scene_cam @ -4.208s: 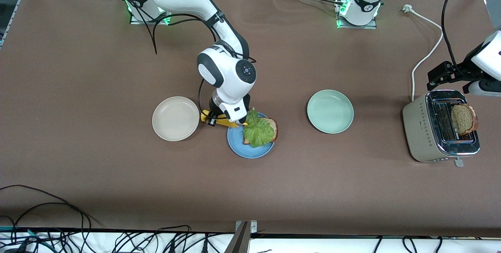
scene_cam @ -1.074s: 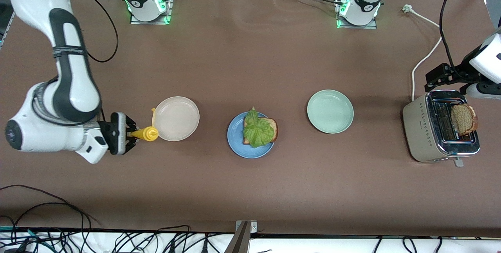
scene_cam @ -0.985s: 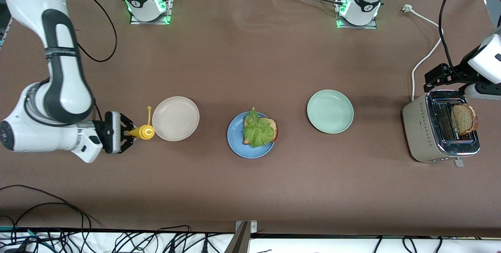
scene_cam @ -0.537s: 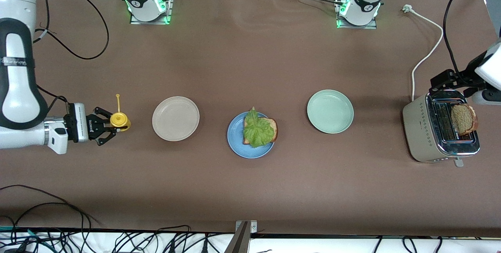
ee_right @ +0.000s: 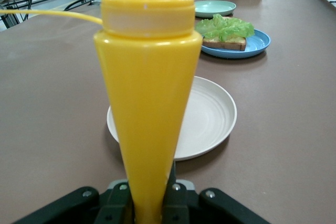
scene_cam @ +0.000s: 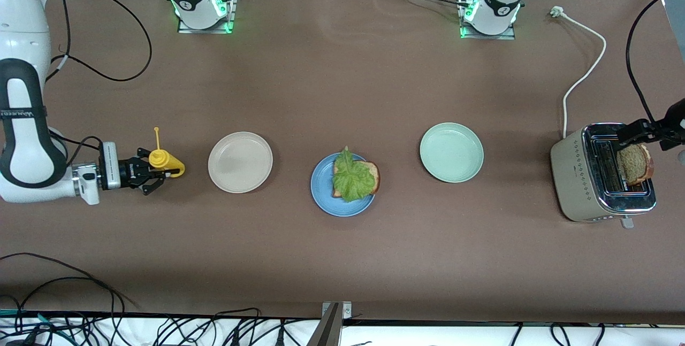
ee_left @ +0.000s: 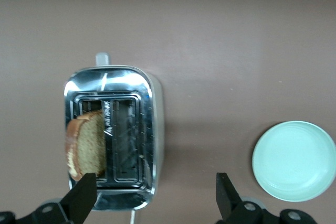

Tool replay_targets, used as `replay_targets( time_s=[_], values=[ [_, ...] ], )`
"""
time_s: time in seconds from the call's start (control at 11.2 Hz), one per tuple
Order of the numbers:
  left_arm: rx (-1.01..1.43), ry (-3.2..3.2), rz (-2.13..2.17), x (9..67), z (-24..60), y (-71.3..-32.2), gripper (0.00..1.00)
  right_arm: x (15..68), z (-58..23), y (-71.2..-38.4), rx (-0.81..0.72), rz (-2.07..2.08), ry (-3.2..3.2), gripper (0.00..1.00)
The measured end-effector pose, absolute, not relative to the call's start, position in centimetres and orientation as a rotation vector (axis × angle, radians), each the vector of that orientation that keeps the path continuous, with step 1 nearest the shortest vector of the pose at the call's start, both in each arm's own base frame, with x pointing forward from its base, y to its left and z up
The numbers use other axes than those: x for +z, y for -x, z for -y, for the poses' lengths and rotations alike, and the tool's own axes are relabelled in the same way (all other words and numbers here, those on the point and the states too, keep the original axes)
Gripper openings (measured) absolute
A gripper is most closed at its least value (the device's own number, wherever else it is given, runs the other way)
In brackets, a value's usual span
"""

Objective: Make sandwich in blue plate with both arms
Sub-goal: 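Set the mustard down while the left gripper lowers onto the toast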

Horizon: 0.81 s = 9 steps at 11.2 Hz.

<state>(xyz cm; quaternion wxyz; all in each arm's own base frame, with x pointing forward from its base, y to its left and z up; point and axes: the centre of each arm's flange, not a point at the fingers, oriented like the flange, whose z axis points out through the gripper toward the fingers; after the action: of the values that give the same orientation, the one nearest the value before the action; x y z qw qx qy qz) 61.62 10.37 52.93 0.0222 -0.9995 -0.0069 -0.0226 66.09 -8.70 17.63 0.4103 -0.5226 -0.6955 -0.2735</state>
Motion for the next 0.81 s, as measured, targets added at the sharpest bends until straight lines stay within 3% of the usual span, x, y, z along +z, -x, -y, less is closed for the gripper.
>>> replay_targets(
  time_s=[0.81],
  values=[
    [-0.056,3.143,0.049,45.1,-20.7,-62.6,1.0,11.6,7.2,-65.5,-0.794,1.723,1.256,0.19]
  ],
)
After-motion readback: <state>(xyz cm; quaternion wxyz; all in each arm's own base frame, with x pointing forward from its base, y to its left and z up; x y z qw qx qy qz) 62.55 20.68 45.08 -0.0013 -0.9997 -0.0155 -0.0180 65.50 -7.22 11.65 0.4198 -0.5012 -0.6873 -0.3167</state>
